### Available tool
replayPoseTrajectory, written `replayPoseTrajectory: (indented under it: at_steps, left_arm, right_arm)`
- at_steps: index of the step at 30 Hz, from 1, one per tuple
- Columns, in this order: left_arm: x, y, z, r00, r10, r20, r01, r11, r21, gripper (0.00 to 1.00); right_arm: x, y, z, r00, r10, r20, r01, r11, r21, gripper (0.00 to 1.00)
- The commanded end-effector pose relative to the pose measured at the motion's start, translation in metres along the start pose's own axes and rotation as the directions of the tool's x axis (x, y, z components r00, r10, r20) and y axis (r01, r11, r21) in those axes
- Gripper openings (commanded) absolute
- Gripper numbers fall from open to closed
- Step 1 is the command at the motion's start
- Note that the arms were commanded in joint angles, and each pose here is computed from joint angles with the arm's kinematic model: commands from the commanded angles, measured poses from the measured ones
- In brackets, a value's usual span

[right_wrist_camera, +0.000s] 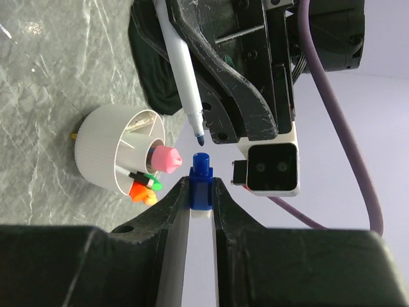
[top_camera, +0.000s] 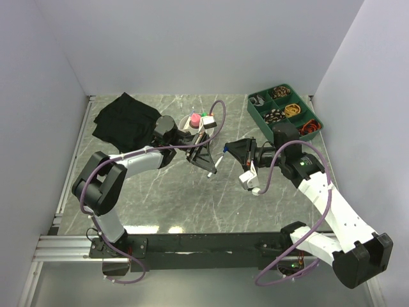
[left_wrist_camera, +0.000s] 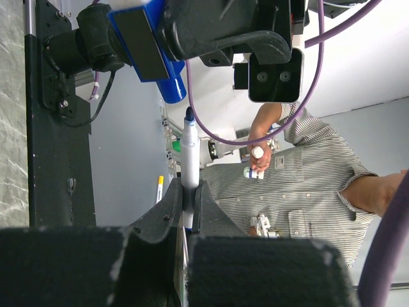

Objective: Sort the stationery into containers
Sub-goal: Close the pen cap on the pen.

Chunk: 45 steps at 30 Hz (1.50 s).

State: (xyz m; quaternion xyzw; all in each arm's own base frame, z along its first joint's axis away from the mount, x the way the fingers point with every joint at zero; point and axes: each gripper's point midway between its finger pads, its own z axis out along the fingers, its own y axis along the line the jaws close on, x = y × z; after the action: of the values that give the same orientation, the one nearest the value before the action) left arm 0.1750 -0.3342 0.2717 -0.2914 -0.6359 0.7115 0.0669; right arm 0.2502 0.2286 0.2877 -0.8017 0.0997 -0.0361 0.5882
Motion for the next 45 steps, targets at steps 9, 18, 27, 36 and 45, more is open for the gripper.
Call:
replayPoseTrajectory:
  at_steps: [9,18,27,36,45]
  left_arm:
    - [0.026,-0.002,-0.015,0.979,0.062,-0.192,-0.061,0.998,0.010,0.01]
    - [0.021,0.000,-0.016,0.980,0.063,-0.188,-0.063,0.998,0.008,0.01]
    - [0.019,0.001,-0.017,0.981,0.061,-0.185,-0.061,0.998,0.006,0.01]
    - [0.017,0.002,-0.017,0.981,0.064,-0.185,-0.064,0.998,0.007,0.01]
    - [0.017,0.003,-0.018,0.982,0.058,-0.182,-0.058,0.998,0.005,0.01]
  right_arm:
    - [-0.009,-0.031,-0.007,0.996,-0.088,0.006,0.088,0.995,0.051,0.00]
    - [-0.010,-0.032,-0.009,0.996,-0.087,0.004,0.087,0.995,0.049,0.00]
    - [0.000,-0.024,-0.006,0.997,-0.072,-0.024,0.073,0.997,0.022,0.00]
    - [0.001,-0.024,-0.002,0.998,-0.052,-0.021,0.052,0.998,0.016,0.00]
    - [0.003,-0.020,0.000,0.999,-0.046,-0.026,0.046,0.999,0.003,0.00]
